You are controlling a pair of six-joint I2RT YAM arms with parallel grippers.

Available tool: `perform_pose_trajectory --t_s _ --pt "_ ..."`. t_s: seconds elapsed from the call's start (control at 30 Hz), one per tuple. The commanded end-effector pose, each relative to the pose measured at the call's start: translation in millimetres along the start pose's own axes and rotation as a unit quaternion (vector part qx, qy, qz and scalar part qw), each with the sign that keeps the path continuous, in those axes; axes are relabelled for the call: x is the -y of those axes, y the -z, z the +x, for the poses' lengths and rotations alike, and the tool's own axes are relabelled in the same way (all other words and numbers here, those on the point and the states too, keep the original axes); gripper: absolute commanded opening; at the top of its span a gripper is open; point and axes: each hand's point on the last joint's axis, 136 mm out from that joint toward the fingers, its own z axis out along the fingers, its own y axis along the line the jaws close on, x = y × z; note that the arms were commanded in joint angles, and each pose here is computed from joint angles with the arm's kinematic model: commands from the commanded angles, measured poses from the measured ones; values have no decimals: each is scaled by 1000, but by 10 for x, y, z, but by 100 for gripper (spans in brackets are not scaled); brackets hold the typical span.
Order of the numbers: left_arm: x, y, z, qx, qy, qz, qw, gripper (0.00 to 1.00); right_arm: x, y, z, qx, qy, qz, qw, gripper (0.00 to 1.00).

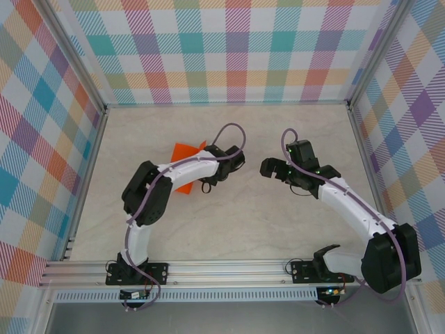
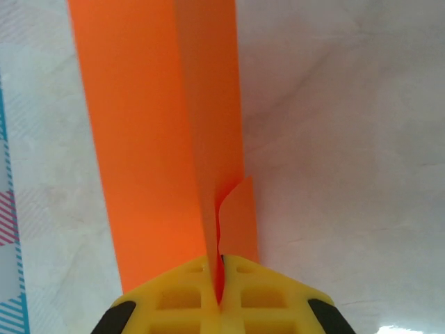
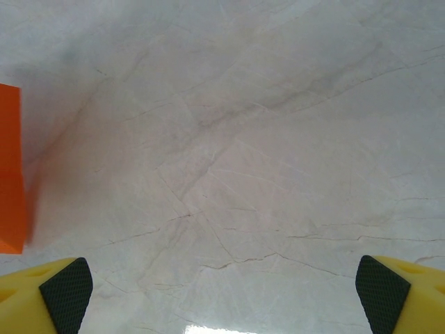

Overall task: Fold a paper plane with a square sheet of paper (pick it up from the middle)
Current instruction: Turn over the paper at the center of the table.

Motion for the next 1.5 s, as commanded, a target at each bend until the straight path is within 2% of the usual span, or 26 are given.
perform_pose_trajectory --t_s 0.0,0.23,0.6,0.87,1.03,1.1,1.23,1.3,1.37,1.47 --pt "240 77 -47 5 15 25 1000 2 101 40 -1 4 -8 22 1000 100" --pt "774 137 77 -12 5 96 995 6 155 34 19 4 -13 34 999 100" --pt "1117 231 156 -38 16 181 983 17 155 -11 43 -5 -24 34 999 100" --pt "1384 437 119 -60 41 302 951 32 37 -72 80 -23 -34 3 999 100" --pt "1449 536 80 -72 66 388 916 50 -86 -188 151 -51 -48 -31 997 100" --pt "1446 544 84 -78 76 408 906 53 -120 -245 183 -63 -58 -40 996 100" --pt "1468 566 115 -87 93 447 885 52 -269 -386 237 -95 -76 -77 989 92" --pt "1466 565 136 -91 100 459 878 46 -337 -481 271 -117 -88 -92 985 85" --pt "1444 536 156 -94 108 459 877 38 -433 -582 298 -137 -98 -115 979 74" --pt "1405 479 193 -98 115 451 880 26 -642 -739 355 -169 -111 -167 965 50"
